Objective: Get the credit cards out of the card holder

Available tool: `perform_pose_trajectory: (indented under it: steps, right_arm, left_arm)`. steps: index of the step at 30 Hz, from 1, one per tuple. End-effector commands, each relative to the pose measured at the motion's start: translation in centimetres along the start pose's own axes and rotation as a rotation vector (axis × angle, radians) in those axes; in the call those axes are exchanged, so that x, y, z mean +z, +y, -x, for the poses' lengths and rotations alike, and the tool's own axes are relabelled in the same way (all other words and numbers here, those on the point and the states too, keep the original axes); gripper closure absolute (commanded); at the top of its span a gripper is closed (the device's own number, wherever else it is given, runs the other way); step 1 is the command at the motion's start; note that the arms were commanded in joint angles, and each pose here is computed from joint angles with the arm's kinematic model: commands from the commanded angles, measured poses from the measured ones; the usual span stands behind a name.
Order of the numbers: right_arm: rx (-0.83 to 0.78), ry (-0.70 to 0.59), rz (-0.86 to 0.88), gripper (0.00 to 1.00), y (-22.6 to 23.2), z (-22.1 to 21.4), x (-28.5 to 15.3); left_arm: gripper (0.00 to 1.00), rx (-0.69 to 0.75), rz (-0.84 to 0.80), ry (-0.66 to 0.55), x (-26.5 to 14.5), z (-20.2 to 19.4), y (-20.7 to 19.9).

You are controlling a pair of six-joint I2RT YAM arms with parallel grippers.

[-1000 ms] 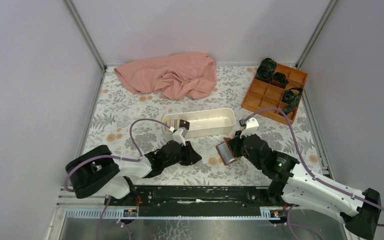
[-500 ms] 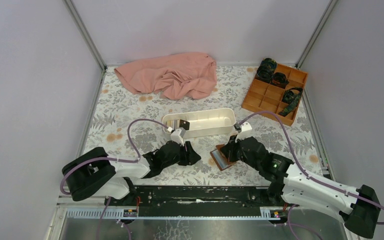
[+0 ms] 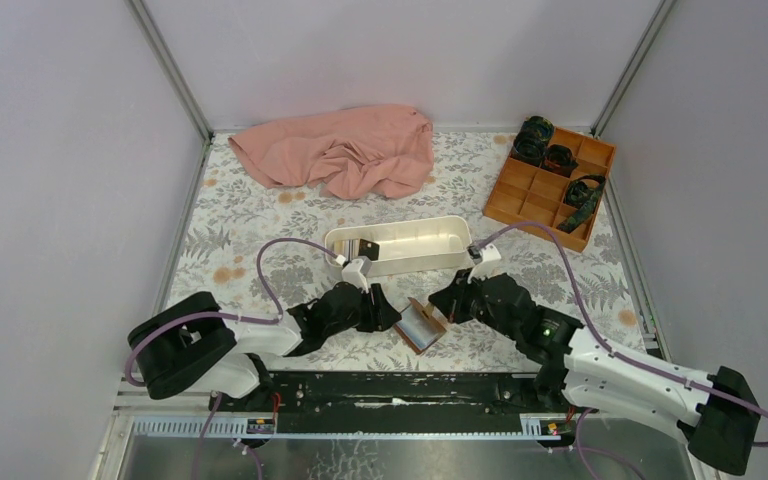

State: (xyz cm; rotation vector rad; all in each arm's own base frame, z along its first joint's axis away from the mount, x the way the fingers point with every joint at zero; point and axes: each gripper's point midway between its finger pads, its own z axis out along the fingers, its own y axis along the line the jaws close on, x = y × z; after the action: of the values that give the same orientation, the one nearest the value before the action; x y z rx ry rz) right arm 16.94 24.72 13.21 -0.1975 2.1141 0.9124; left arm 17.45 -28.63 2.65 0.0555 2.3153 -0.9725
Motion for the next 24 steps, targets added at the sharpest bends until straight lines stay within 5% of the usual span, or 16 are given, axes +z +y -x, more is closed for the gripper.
perform_pose_trajectory:
  steps: [1,8,24]
  right_arm:
    - [0.021,-0.103,-0.150,1.00,-3.4,1.1,-1.0]
    - [-0.013,-0.111,-0.367,1.00,-8.7,-0.4,-2.4]
    - [-0.099,-0.039,-0.590,1.00,-12.1,-0.8,-3.9]
  left_arm:
    - [0.46,0.006,-0.013,-0.028,0.4,0.7,-0.4]
    - [0.46,0.015,-0.038,0.004,1.6,0.4,-1.2]
    - [0.46,0.010,-0.046,0.040,2.9,-0.3,-1.3]
